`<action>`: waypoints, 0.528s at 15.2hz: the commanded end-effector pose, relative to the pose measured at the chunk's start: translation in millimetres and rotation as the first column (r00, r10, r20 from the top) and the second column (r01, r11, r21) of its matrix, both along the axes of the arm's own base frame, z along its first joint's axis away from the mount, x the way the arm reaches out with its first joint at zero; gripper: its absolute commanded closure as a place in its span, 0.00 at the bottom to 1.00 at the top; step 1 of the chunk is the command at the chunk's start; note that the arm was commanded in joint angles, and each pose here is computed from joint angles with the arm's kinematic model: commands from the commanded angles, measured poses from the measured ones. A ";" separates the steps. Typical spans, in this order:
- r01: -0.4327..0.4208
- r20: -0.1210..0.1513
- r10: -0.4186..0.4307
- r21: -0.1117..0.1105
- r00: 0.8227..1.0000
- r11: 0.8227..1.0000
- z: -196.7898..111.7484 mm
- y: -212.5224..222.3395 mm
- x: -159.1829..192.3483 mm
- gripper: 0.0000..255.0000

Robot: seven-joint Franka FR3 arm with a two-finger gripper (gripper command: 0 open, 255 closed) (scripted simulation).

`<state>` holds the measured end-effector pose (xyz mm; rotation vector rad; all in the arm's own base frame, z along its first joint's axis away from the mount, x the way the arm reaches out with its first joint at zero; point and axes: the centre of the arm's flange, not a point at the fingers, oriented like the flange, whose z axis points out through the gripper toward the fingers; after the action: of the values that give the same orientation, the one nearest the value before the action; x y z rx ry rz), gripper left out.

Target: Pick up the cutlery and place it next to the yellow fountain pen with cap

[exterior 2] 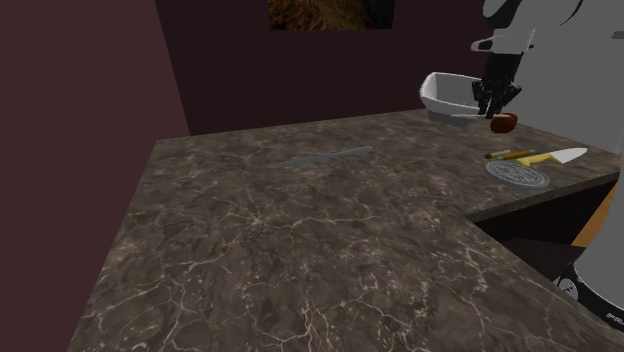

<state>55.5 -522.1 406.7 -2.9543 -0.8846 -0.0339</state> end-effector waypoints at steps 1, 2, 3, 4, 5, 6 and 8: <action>0.003 0.006 -0.003 -0.080 1.000 0.997 -9.7 -7.8 -0.8 1.00; 0.003 0.006 -0.003 -0.080 1.000 0.997 -15.0 -7.8 -0.8 1.00; 0.003 0.006 -0.003 -0.080 1.000 0.997 -20.3 -7.8 -0.8 1.00; 0.003 0.006 -0.003 -0.080 1.000 0.997 -25.6 -7.8 -0.8 1.00; 0.003 0.006 -0.003 -0.080 1.000 0.997 -30.9 -7.8 -0.8 1.00; 0.003 0.006 -0.003 -0.080 1.000 0.997 -36.1 -7.8 -0.8 1.00; 0.003 0.006 -0.003 -0.080 1.000 0.997 -46.7 -7.8 -0.8 1.00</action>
<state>55.4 -527.6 366.8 -3.0077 -0.8978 -0.0214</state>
